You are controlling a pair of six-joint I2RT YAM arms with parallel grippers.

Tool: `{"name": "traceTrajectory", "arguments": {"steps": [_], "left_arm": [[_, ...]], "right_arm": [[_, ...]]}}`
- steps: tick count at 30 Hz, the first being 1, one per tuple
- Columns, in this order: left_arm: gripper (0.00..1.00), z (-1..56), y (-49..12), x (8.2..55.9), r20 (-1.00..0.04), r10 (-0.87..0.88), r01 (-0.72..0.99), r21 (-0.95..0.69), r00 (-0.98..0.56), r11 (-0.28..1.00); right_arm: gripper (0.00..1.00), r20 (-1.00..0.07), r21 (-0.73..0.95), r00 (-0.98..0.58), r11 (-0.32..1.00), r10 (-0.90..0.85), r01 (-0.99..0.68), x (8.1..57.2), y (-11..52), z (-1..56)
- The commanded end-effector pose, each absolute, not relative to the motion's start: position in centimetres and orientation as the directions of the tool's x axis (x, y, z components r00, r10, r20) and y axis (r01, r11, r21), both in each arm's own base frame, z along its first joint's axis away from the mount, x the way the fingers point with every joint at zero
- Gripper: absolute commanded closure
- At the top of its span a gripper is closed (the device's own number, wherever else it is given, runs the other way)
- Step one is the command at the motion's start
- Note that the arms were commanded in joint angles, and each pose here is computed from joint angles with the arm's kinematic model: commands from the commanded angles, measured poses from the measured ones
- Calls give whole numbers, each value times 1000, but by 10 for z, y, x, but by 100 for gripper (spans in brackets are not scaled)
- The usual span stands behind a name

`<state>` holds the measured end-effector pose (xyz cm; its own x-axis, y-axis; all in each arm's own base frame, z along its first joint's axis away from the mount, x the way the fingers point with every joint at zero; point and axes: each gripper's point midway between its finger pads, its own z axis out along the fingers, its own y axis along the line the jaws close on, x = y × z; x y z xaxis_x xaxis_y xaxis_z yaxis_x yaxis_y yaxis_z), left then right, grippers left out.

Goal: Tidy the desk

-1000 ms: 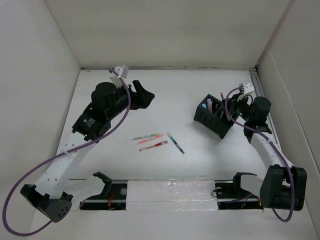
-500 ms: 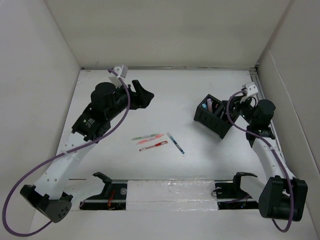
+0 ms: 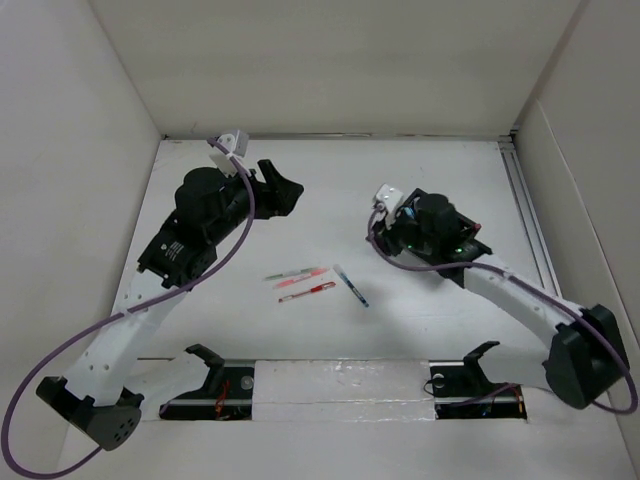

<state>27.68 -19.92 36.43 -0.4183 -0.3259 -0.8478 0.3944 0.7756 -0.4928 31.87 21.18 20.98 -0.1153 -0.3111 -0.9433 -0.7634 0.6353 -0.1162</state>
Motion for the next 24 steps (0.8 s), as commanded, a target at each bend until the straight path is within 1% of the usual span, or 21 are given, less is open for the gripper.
{"name": "traceTrajectory", "arguments": {"steps": [1,2,3,4,6,11,12,17,20,23,24], "left_arm": [[36,383,-193,273,-866,-350,409,-483,-358,775],[36,383,-192,273,-865,-352,409,-484,-357,774],[37,382,-192,272,-864,-354,409,-485,-357,773],[37,380,-193,271,-863,-351,411,-486,-363,771],[37,380,-192,270,-863,-350,411,-486,-364,772],[37,379,-188,269,-863,-357,401,-487,-357,776],[36,378,-188,268,-862,-357,399,-488,-360,776],[36,376,-187,267,-861,-354,396,-488,-365,778],[36,377,-185,265,-862,-357,395,-487,-359,779],[36,376,-184,264,-862,-354,390,-485,-363,783],[36,379,-183,263,-863,-354,392,-484,-359,782]], "right_arm": [[62,-869,-122,-210,605,-447,-787,307,233,160],[58,-859,-117,-207,573,-468,-811,299,248,153],[53,-843,-115,-223,570,-489,-814,297,252,145],[52,-815,-100,-254,558,-521,-823,294,257,129],[49,-793,-107,-256,540,-553,-835,291,268,119],[49,-752,-75,-296,524,-588,-849,290,287,88],[48,-754,-75,-283,506,-593,-859,286,297,87],[48,-730,-63,-314,517,-607,-854,291,310,66],[52,-702,-49,-340,519,-626,-853,291,315,47],[60,-671,-60,-366,540,-644,-840,295,311,32],[66,-668,-67,-371,548,-645,-834,296,309,30]]}}
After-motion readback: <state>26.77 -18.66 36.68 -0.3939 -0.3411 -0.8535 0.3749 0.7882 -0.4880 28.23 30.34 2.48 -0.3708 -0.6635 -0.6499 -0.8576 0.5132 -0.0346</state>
